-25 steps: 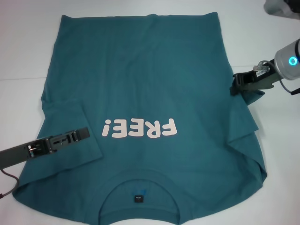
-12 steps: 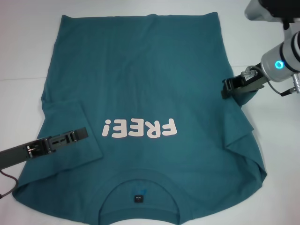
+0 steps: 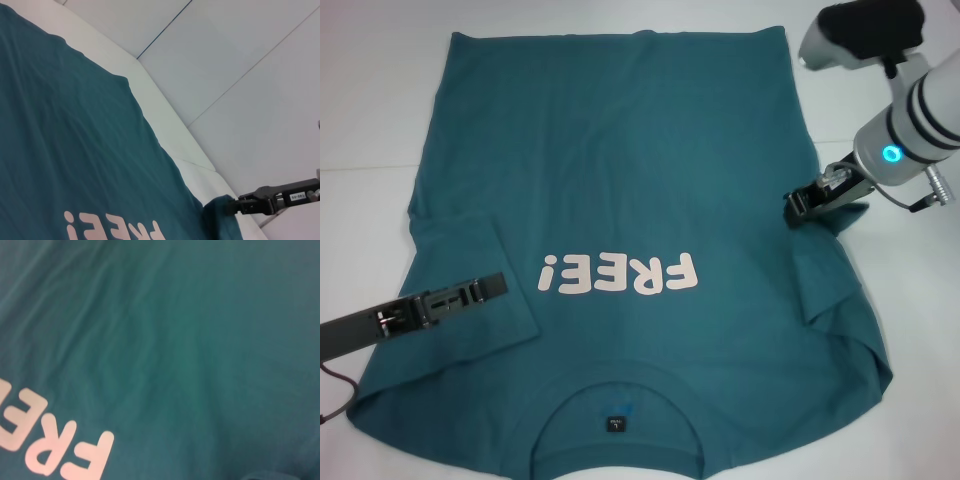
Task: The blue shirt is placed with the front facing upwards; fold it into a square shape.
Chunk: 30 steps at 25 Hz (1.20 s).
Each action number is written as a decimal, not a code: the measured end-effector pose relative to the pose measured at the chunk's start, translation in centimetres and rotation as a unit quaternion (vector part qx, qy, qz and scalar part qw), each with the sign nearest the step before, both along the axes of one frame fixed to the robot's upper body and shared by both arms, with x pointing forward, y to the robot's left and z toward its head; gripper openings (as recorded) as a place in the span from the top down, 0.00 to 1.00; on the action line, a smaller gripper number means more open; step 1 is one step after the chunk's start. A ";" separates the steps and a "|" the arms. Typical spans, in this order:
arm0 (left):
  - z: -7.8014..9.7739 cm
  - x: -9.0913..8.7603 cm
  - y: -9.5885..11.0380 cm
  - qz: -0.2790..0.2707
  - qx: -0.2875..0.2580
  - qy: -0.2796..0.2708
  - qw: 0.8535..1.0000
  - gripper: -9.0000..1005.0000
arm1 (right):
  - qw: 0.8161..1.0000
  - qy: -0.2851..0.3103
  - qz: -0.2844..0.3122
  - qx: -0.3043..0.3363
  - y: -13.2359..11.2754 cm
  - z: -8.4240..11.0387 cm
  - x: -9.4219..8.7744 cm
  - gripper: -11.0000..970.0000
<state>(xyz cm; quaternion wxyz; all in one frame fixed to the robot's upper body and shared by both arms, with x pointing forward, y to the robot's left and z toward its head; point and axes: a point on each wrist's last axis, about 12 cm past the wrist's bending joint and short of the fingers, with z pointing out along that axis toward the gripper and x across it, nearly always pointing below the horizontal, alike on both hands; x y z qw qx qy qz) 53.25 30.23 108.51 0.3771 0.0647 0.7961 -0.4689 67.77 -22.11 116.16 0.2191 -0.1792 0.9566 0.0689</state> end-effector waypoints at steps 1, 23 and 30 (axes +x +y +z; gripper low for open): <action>0.0 0.0 0.0 0.000 0.000 0.000 1.000 0.28 | 1.000 0.000 0.005 -0.008 0.3 -0.1 0.0 0.93; -0.2 -0.1 0.0 0.002 -0.002 0.005 1.000 0.28 | 0.998 -0.052 0.015 -0.021 3.1 -1.6 0.2 0.69; -0.3 -0.1 0.0 0.004 -0.001 0.005 1.000 0.28 | 0.999 -0.044 0.007 -0.016 2.7 -1.8 0.0 0.65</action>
